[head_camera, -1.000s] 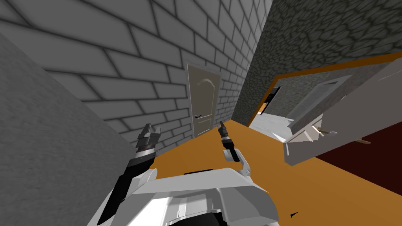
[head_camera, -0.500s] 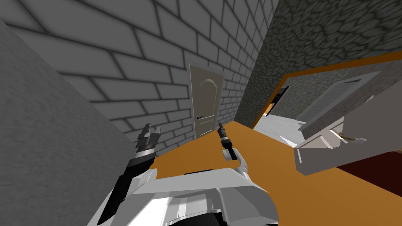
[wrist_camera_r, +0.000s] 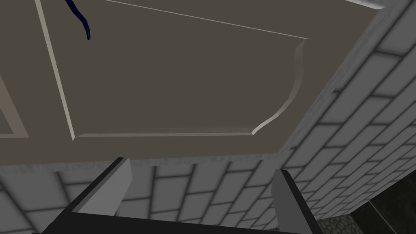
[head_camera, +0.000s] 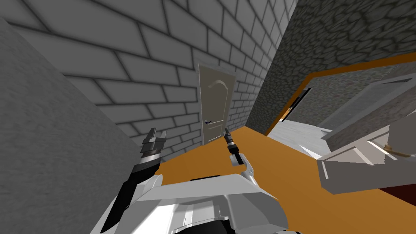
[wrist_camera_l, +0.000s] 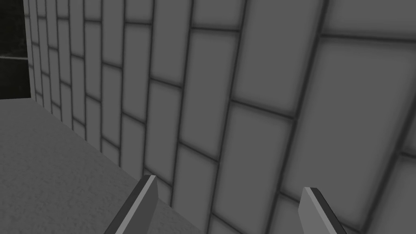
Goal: Pull the door open
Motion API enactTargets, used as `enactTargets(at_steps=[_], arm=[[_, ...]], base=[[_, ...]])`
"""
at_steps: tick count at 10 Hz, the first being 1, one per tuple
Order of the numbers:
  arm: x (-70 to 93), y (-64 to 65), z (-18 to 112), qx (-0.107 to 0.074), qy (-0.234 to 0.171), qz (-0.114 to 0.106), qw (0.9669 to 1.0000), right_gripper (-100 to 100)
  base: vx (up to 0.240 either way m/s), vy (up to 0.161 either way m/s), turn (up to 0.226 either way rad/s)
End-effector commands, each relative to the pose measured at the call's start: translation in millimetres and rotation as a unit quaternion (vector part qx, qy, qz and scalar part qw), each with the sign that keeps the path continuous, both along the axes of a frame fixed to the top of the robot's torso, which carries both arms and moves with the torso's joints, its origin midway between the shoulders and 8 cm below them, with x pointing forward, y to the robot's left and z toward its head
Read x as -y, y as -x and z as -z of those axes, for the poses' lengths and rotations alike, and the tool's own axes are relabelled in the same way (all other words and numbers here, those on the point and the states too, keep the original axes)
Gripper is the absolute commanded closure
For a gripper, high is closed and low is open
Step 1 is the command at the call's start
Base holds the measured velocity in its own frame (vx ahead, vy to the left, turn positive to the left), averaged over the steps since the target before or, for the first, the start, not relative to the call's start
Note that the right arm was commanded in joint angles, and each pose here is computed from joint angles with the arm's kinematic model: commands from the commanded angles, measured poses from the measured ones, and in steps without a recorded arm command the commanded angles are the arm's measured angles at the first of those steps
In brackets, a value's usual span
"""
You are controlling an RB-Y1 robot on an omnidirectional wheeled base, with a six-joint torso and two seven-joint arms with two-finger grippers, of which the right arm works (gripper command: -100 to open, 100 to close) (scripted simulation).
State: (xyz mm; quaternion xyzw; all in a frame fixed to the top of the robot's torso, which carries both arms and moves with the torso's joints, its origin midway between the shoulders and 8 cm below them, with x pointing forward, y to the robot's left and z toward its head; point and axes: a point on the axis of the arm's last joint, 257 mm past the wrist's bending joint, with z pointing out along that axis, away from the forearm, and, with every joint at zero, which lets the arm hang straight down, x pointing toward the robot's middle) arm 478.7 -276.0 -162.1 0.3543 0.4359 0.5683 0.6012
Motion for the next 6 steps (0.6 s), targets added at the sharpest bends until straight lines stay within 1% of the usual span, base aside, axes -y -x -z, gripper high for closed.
enactTargets(at_steps=[1, 2, 3, 4, 6], arm=[[3.0, -3.0, 8.9, -0.008, 0.0, 0.0, 1.0, -100], [3.6, -6.4, 17.7, -0.015, 0.001, -0.002, 0.9999, -100], [3.7, -9.6, 22.6, -0.019, 0.002, -0.004, 0.9998, -100], [4.3, -9.6, 26.4, -0.023, 0.001, -0.003, 0.9997, -100], [5.7, -15.5, 43.6, -0.038, 0.003, -0.006, 0.9992, -100]], base=[[0.07, 0.014, 0.029], [0.063, 0.012, 0.061], [0.081, 0.012, 0.104], [0.066, 0.003, 0.026], [0.076, 0.011, 0.073]])
